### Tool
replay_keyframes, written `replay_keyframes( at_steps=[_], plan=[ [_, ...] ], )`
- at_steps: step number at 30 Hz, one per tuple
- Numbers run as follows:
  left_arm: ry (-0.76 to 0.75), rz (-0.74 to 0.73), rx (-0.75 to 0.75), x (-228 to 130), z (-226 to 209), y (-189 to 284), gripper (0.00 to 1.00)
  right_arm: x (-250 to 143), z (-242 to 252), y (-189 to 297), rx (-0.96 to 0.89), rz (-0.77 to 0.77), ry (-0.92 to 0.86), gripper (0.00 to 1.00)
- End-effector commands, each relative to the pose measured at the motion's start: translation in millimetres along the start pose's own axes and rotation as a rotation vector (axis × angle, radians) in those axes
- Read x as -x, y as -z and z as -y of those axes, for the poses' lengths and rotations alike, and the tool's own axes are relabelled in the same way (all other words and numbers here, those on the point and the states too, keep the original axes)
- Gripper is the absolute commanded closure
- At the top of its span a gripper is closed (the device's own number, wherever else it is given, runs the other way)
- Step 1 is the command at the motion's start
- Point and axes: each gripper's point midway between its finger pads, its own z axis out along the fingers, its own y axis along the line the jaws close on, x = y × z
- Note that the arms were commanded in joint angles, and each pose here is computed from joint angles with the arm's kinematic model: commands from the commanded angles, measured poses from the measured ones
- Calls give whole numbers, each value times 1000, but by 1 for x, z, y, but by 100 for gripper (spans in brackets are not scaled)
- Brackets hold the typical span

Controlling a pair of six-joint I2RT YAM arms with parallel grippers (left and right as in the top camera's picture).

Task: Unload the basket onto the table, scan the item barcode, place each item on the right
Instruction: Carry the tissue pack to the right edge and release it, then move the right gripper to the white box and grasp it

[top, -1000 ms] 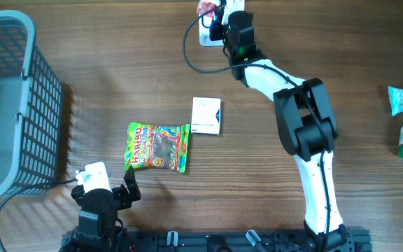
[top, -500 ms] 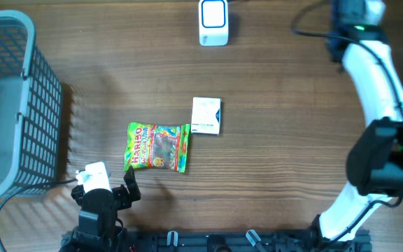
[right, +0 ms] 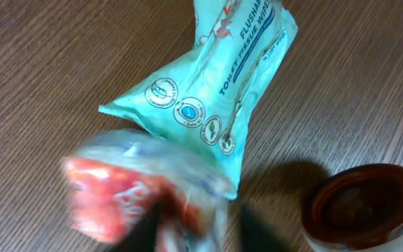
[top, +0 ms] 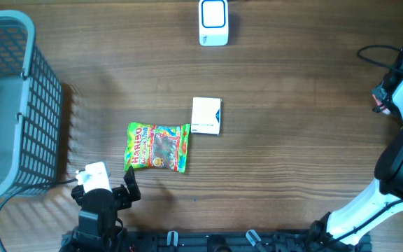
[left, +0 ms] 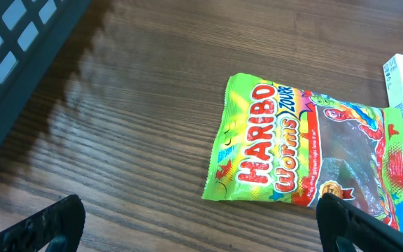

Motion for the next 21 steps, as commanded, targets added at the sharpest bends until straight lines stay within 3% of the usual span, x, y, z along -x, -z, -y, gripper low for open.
replay_keyframes(
  at_steps=[1,4,6,8,10,15,16,17,19,21],
  plan=[
    [3,7,-10,1,2,1,0,27,-8,28,51,62,2,0],
    [3,7,-10,1,2,1,0,36,-68,102,431,71,10,0],
    [3,7,-10,1,2,1,0,2,-118,166,781,-75,58,0],
    [3,7,-10,1,2,1,0,-33,-150,212,1018,-212,132,0],
    [3,7,-10,1,2,1,0,-92,-181,266,1241,-416,254,0],
    [3,7,-10,1,2,1,0,-240,-217,329,1313,-584,664,0],
    [3,7,-10,1,2,1,0,-252,-221,333,1298,-569,703,0],
    [3,7,-10,1,2,1,0,-269,-226,334,1241,-518,763,0],
    [3,7,-10,1,2,1,0,-292,-223,308,881,-362,724,0],
    [3,7,-10,1,2,1,0,-308,-219,312,786,-265,772,0]
  ],
)
